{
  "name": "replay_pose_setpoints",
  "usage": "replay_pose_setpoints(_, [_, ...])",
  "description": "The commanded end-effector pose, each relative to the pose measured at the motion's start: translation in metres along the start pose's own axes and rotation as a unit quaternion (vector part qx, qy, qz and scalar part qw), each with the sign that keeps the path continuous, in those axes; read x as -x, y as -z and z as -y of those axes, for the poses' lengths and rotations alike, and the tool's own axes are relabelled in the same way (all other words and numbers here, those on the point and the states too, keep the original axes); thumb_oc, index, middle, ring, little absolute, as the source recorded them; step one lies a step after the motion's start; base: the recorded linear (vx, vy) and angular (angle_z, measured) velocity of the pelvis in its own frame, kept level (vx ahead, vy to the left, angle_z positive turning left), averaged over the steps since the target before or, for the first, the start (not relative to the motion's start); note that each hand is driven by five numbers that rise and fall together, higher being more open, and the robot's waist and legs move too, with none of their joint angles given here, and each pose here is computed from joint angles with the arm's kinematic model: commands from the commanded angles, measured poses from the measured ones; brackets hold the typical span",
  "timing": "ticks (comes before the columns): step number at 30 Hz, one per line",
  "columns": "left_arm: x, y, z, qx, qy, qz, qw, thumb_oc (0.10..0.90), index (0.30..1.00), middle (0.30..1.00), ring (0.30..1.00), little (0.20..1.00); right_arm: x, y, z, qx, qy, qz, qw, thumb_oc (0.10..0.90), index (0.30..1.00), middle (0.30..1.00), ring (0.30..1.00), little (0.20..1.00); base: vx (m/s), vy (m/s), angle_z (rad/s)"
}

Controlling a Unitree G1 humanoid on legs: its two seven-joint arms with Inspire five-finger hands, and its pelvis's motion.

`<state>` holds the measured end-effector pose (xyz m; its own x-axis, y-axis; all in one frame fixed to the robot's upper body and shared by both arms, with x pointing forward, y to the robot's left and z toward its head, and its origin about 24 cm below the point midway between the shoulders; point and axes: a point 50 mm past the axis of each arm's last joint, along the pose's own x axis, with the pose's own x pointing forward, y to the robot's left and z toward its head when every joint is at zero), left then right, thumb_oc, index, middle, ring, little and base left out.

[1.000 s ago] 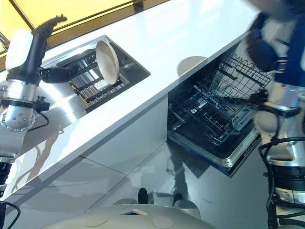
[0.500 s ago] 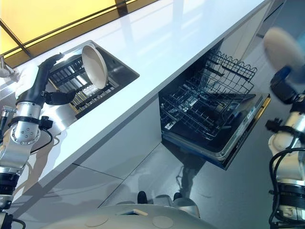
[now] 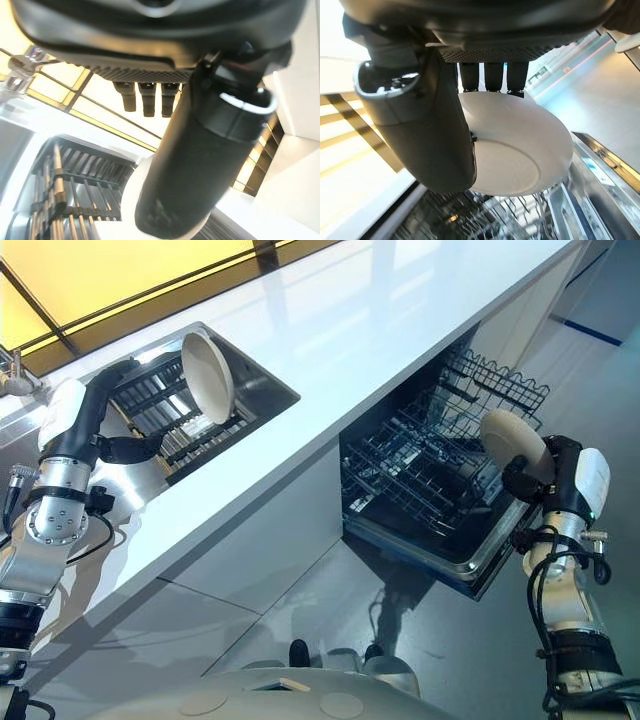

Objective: Pick up plates and place into dishwasher.

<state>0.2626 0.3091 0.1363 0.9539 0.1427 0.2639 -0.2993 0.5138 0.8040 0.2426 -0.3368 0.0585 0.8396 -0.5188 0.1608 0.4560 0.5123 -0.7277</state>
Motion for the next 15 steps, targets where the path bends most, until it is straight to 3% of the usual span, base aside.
replay_pose_setpoints(1, [-0.024, -0.036, -0.031, 0.001, -0.057, 0.094, 0.994, 0.800, 0.900, 0.900, 0.900, 0.900, -0.049, -0.062, 0.054, -0.016, 0.130, 0.108, 0.985, 0.100, 0.300, 0.300, 0.300, 0.200, 0.04, -0.065, 0.06])
replay_pose_setpoints(15, [-0.043, -0.061, -0.049, 0.002, -0.063, 0.145, 0.987, 0.800, 0.900, 0.900, 0.900, 0.900, -0.092, -0.072, 0.095, 0.033, 0.163, 0.048, 0.985, 0.100, 0.300, 0.300, 0.300, 0.200, 0.01, -0.092, 0.14])
